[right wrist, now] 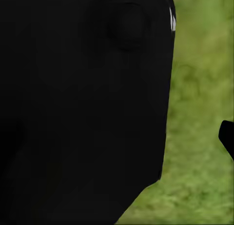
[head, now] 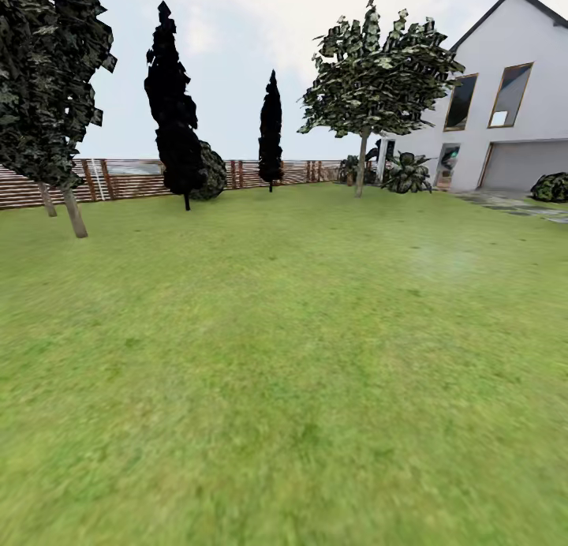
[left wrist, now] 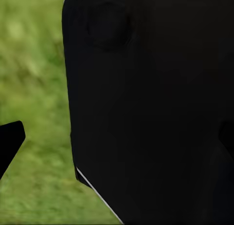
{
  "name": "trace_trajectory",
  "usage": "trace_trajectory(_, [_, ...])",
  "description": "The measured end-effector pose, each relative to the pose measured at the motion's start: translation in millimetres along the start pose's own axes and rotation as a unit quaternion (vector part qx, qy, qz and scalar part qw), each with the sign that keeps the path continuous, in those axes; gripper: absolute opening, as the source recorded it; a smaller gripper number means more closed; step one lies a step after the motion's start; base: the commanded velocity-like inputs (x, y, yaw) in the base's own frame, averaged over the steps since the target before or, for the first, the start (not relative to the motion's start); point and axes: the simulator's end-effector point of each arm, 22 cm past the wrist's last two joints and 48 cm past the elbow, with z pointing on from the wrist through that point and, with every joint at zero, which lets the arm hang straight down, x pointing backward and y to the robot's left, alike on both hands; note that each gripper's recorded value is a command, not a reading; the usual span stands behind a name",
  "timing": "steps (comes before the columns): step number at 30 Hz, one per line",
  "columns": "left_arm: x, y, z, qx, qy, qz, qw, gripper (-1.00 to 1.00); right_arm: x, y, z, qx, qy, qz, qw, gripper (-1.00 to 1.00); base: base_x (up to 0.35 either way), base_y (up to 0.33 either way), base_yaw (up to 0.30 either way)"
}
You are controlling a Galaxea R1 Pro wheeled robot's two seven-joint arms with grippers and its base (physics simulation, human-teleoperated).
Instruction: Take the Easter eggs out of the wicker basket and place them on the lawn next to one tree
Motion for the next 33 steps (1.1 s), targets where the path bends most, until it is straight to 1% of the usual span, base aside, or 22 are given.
trace_trajectory(2, [-1,-9,-0.1,0.007,-0.003,-0.006,1.0,1.0,-15,2,-0.2,-0.002,-0.012,-0.001,0.9999,1.0,0.0,0.0,0.0])
trace_trajectory(9, [-4,-13,-0.1,0.01,-0.006,-0.008,0.9999,1.0,-70,-3,-3.6,0.002,-0.063,0.002,0.998,1.0,0.0,0.0,0.0])
trace_trajectory(13, [-4,-13,-0.1,0.01,-0.006,-0.008,0.9999,1.0,-89,-3,-5.5,0.001,-0.076,0.003,0.9971,1.0,0.0,0.0,0.0])
trace_trajectory(29, [-4,-13,-0.2,0.01,-0.006,-0.008,0.9999,1.0,-93,-1,-6.0,0.001,-0.078,0.0,0.9969,1.0,0.0,0.0,0.001])
trace_trajectory(33, [-4,-13,-0.2,0.01,-0.006,-0.008,0.9999,1.0,-93,-1,-6.0,0.001,-0.079,0.0,0.9969,1.0,0.0,0.0,0.135])
